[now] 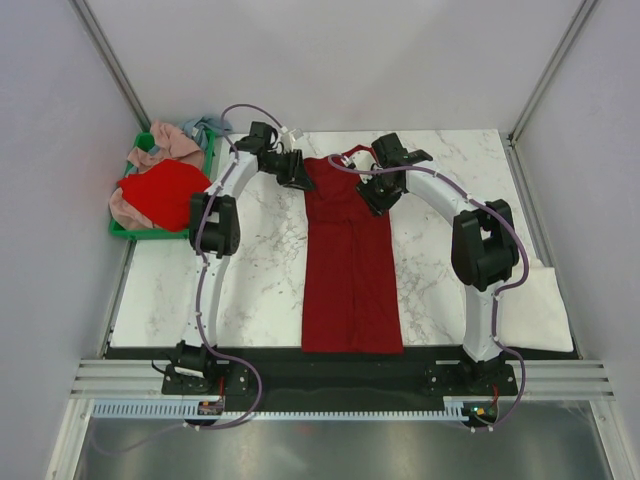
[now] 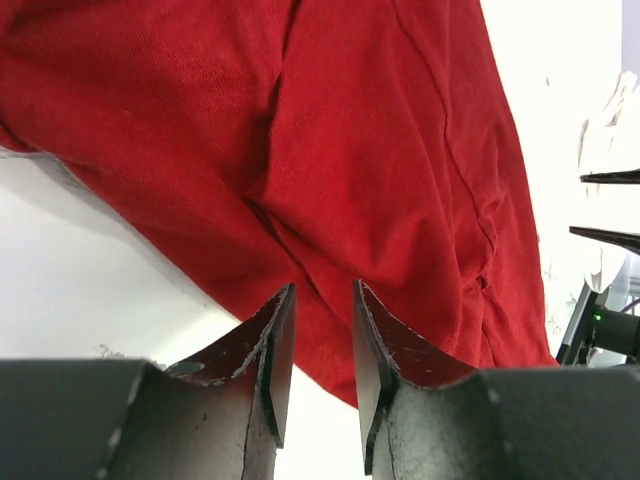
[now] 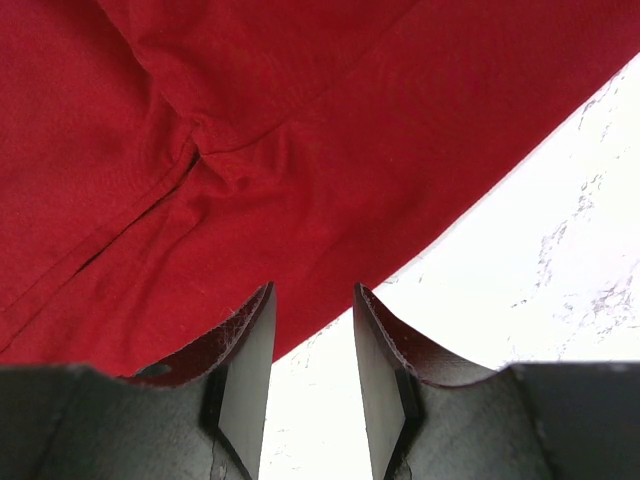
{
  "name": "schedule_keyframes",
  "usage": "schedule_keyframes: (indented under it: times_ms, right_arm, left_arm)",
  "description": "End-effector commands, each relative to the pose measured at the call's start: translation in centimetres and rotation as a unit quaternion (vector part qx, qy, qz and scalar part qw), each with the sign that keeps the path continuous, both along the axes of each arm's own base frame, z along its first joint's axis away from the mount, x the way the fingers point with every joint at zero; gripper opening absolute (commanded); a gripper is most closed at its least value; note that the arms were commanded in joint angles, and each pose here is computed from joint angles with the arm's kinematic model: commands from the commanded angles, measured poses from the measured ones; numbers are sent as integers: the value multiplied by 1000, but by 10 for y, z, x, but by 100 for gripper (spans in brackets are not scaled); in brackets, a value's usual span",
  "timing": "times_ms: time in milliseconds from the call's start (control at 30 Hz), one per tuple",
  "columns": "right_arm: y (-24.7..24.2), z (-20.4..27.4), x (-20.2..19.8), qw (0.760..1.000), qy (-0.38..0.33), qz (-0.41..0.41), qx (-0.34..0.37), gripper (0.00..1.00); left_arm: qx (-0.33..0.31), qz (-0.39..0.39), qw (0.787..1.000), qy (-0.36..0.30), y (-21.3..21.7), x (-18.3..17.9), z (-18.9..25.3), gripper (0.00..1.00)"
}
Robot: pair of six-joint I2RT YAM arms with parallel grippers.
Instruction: Fold and stack the t-shirts
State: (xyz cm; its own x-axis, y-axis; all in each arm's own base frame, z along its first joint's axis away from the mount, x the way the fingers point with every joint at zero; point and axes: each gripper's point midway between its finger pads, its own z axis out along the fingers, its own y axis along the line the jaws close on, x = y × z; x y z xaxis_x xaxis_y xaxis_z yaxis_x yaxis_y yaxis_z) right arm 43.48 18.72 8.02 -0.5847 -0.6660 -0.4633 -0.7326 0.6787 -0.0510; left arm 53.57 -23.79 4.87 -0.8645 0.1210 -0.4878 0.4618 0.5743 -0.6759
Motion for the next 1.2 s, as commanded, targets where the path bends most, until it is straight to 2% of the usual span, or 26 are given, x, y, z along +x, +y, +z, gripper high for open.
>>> schedule_keyframes:
  times_ms: [0,400,633,767,1033,1133,1167]
  right_arm:
    - [4,7,8,1000,-16,4,2,45]
    - [5,5,9,1000,-16,4,1,45]
    - [5,4,10,1000,-17,4,3,45]
    - [6,3,11,1000,-15,3,3,45]
    - [7,-6,13,1000,-11,5,1,44]
    - [7,-9,14,1000,-10,4,0,44]
    - [7,-9,14,1000,-10,5,0,44]
  left_arm:
    - [-21,-10,1000,13,-13,-5,0,37]
    - [-18,-16,999,21,-24,-9,-10,38]
    - [-11,-9,1000,11,-20,-5,-5,30]
    - [-7,-2,1000,-4,-16,0,9,30]
    - [-5,-3,1000,-21,-14,2,19,19]
    - [-4,-3,1000,-28,-12,4,23,14]
    - [-3,-3,1000,-30,-12,4,25,9]
